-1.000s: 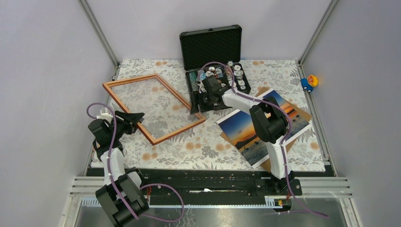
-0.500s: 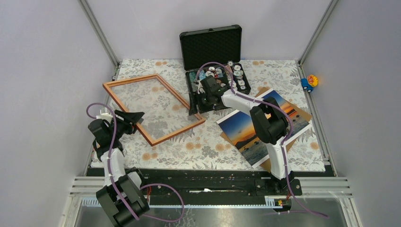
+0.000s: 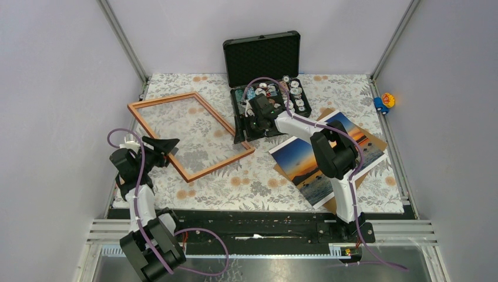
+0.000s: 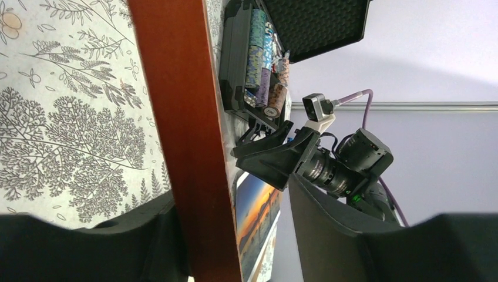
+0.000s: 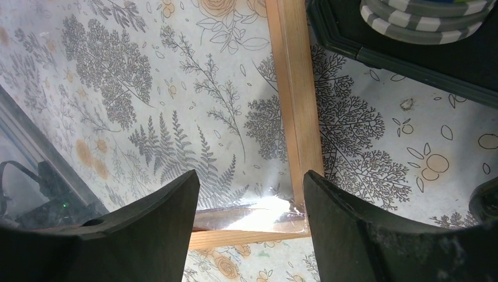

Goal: Put the photo into the frame

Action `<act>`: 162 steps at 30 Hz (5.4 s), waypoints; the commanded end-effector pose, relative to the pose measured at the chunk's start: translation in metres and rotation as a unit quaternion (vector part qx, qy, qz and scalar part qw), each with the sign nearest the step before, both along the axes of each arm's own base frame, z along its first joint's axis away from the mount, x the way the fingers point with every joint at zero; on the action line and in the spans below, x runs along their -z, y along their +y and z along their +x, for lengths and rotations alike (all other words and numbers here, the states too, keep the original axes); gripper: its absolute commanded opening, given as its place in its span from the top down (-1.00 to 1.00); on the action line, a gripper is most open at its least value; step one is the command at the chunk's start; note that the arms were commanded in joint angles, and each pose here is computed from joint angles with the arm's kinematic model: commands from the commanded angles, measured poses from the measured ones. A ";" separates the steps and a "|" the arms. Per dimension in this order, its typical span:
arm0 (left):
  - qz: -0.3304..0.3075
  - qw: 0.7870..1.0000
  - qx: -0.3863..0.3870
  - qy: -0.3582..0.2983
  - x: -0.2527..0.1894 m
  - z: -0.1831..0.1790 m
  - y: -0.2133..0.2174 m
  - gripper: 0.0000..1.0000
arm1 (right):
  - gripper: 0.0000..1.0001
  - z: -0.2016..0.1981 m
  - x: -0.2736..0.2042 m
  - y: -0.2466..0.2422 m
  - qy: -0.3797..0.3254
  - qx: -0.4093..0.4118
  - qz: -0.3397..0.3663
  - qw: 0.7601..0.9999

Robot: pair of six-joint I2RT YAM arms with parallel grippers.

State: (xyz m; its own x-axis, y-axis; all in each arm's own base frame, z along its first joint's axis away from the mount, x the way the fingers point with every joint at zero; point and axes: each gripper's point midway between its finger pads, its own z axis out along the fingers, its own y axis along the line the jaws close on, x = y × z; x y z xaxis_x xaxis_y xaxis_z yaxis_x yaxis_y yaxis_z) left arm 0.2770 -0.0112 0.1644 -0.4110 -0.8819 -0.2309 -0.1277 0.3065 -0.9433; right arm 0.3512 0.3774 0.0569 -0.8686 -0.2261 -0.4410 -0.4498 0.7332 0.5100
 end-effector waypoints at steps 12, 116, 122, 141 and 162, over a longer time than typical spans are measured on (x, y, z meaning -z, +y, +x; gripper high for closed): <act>0.016 0.999 0.004 -0.043 -0.016 0.002 0.000 -0.33 | -0.45 -0.010 -0.011 0.019 0.007 -0.031 0.030 0.999; 0.287 0.869 0.401 -0.044 0.021 -0.022 -0.329 -0.98 | -0.99 -0.117 -0.033 -0.291 -0.036 0.426 -0.111 0.897; 0.248 0.873 0.419 -0.025 0.044 -0.039 -0.353 -0.97 | -0.99 -0.128 -0.025 -0.326 -0.018 0.522 -0.094 0.848; 0.181 0.831 0.525 0.044 0.100 -0.064 -0.452 -0.97 | -0.99 -0.213 -0.010 -0.371 0.106 0.670 -0.154 0.718; 0.170 0.821 0.546 0.017 0.093 -0.060 -0.483 -0.97 | -0.98 -0.196 0.030 -0.368 0.109 0.680 -0.149 0.709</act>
